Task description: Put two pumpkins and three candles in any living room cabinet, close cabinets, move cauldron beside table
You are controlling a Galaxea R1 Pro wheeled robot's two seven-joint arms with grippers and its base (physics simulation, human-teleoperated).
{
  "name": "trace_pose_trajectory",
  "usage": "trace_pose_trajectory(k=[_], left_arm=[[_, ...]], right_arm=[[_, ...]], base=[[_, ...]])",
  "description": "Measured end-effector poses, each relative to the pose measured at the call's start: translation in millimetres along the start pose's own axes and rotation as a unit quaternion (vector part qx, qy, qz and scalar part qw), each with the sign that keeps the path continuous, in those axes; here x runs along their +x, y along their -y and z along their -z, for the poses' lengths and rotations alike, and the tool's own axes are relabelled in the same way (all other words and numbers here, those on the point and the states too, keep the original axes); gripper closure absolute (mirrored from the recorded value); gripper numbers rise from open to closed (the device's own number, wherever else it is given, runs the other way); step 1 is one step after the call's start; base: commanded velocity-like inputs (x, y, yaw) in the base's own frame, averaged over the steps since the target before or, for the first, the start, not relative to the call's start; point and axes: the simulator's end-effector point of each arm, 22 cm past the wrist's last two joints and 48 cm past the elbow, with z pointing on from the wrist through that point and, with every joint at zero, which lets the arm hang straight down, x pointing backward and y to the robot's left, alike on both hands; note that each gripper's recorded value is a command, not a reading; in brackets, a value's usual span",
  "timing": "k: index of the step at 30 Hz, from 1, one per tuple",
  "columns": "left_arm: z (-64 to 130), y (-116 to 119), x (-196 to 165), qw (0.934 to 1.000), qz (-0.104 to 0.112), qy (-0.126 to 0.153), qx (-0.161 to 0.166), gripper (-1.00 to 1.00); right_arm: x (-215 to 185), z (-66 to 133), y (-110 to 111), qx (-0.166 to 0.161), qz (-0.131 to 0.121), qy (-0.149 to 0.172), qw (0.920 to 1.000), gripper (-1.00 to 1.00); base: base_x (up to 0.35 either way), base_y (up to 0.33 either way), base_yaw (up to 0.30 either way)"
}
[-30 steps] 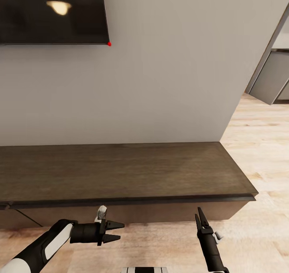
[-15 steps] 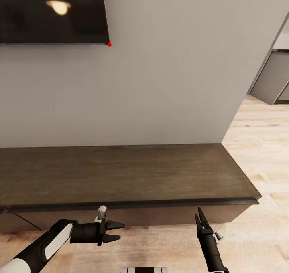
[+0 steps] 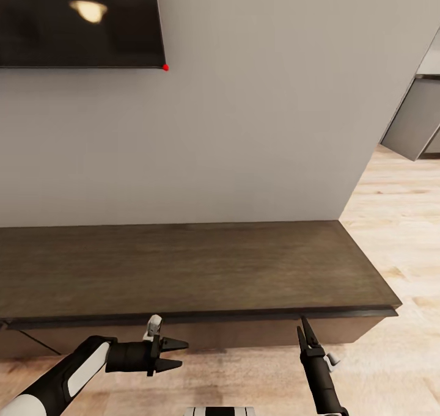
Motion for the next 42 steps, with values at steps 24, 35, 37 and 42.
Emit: trace_pose_trajectory(k=[24,35,37,42], left_arm=[[0.0,-0.5,0.2,1.0000,0.000,-0.001,-0.001,-1.00],[0.0,-0.5,0.2,1.0000,0.000,-0.001,-0.001,-1.00],[0.0,-0.5,0.2,1.0000,0.000,0.000,-0.001,-1.00],[0.0,-0.5,0.3,1.0000,0.000,0.000,-0.001,-1.00]], right_arm=[[0.1,0.1,1.9,0.004,0.000,0.000,1.0000,-1.00],[0.3,0.0,2.0,0.005,0.000,-0.001,1.0000,1.00],[0.4,-0.4,1.3,0.003,0.003,-0.001,1.0000,1.00],[0.5,-0.2,1.6,0.004,0.002,-0.001,1.0000,1.00]], base=[[0.033,0.000,0.000],[0.000,0.000,0.000],[0.000,0.000,0.000],[0.000,0.000,0.000]])
